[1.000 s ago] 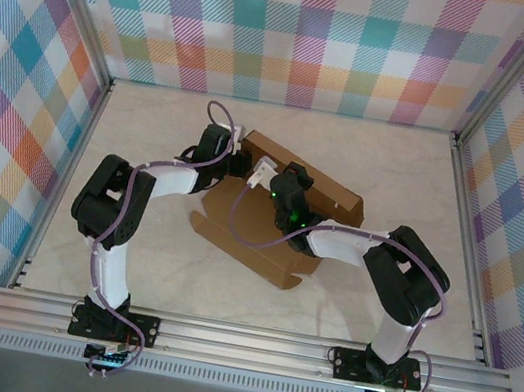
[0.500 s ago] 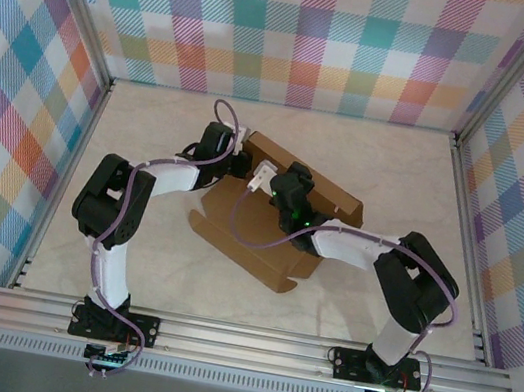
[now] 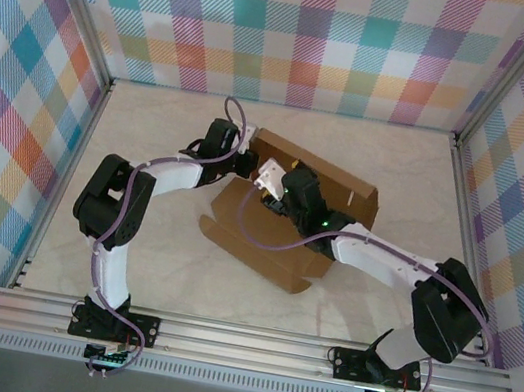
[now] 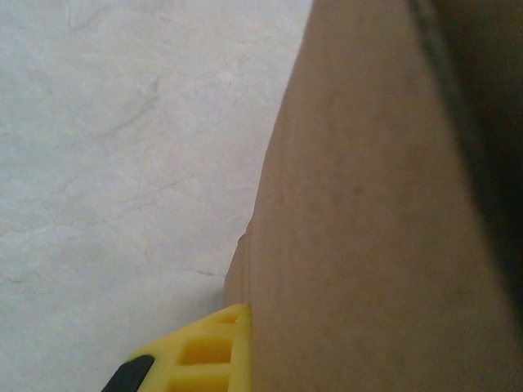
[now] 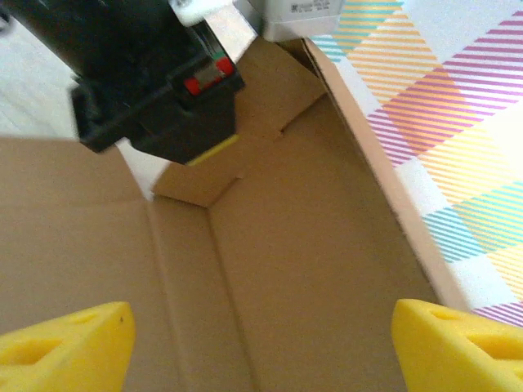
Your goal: Fold the paper box
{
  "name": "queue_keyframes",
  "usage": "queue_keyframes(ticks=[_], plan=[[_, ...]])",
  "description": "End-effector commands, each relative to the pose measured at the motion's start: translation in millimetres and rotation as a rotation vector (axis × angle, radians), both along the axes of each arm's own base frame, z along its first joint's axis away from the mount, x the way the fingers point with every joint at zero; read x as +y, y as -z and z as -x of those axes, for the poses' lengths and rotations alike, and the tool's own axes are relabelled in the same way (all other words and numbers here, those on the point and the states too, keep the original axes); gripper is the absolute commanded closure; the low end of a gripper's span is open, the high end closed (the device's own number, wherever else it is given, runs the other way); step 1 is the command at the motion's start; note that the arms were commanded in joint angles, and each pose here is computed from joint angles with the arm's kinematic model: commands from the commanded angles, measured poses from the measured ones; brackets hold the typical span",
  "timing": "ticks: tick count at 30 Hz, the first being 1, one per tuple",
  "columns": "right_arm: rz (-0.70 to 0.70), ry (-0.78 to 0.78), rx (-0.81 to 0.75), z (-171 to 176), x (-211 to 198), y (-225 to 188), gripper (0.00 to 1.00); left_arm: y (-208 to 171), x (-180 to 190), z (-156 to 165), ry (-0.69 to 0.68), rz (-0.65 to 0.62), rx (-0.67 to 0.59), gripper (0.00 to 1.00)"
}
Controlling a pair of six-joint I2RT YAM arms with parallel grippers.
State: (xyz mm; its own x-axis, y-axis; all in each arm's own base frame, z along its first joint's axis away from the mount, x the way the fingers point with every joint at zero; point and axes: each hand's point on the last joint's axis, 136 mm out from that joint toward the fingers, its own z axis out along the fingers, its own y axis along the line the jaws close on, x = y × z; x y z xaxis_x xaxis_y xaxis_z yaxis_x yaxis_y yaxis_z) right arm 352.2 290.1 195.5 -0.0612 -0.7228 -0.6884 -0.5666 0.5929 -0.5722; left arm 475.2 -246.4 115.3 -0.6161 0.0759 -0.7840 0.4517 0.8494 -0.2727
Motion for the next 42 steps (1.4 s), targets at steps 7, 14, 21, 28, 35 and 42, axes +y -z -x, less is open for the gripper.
queue_keyframes(ticks=[7,14,21,28,35,42], plan=[[-0.314,0.061,0.149,-0.9,-17.0,-29.1,0.13,-13.1,-15.7,-8.4,0.042,0.023,-0.018,1.00],[-0.295,0.085,0.203,-2.4,-19.9,-14.8,0.08,-7.7,-13.3,-13.8,0.014,0.005,0.011,1.00],[-0.421,-0.024,0.297,20.0,-5.1,-47.0,0.08,1.6,-9.1,-16.1,-0.003,-0.025,0.025,1.00],[-0.739,0.128,0.450,-2.8,-34.5,-91.3,0.10,-2.3,-14.2,1.2,0.091,-0.051,-0.032,1.00],[-0.900,0.362,0.848,-52.4,-59.6,-70.0,0.13,-8.4,-22.8,20.9,0.171,-0.055,-0.085,1.00],[-0.895,0.369,1.107,-82.5,-33.6,-28.6,0.16,-3.3,-40.4,33.8,0.246,-0.060,-0.087,0.98]])
